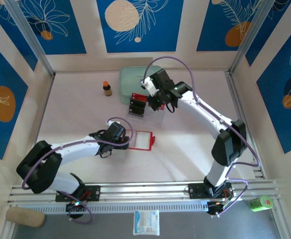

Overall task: Put the credit cards into the card holder
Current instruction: Pick up the credit card from the storage box, then insert the credit card into the card slot.

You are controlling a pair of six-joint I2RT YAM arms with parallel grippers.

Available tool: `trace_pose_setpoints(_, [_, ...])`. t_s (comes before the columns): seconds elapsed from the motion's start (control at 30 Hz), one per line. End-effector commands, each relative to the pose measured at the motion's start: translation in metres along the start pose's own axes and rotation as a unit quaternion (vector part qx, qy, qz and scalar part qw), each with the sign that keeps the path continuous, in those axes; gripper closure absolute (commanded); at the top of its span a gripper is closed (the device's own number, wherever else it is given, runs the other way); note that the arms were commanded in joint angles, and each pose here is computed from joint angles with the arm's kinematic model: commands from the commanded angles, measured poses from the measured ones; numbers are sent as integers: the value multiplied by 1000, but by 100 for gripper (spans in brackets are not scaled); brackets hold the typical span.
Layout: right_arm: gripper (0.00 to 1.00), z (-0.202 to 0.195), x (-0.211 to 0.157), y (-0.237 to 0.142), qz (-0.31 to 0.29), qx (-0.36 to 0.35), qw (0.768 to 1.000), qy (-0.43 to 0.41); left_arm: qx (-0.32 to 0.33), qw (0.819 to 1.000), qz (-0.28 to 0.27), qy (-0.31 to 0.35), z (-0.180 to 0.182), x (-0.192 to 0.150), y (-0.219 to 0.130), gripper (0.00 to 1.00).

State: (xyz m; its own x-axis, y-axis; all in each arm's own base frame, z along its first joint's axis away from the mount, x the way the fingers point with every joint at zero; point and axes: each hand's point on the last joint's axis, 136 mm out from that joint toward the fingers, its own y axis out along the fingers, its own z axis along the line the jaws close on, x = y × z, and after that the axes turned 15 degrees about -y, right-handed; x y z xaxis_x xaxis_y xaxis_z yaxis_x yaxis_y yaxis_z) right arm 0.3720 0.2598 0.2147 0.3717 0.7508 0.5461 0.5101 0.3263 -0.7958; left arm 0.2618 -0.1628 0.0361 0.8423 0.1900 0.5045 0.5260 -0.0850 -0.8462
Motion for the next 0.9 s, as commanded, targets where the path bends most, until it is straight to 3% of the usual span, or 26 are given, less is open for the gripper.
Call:
trace_pose_setpoints(0.0, [100,25,4,-15,-41,60,992,99,-7,1000,-6,-8,-4,11,-10,0])
trace_pose_setpoints(0.13, [100,45,-1,-22,-77,103,973,190,-23,1000,-9,2,-15,20,-15,0])
trace_pose_setpoints(0.47, [100,97,-44,8,-114,169,889,411,-10,999,8,43,-23,20,0,0])
trace_pose_setpoints(0.87, [100,146,-78,50,-127,135,857,482,39,998,17,49,3,6,11,0])
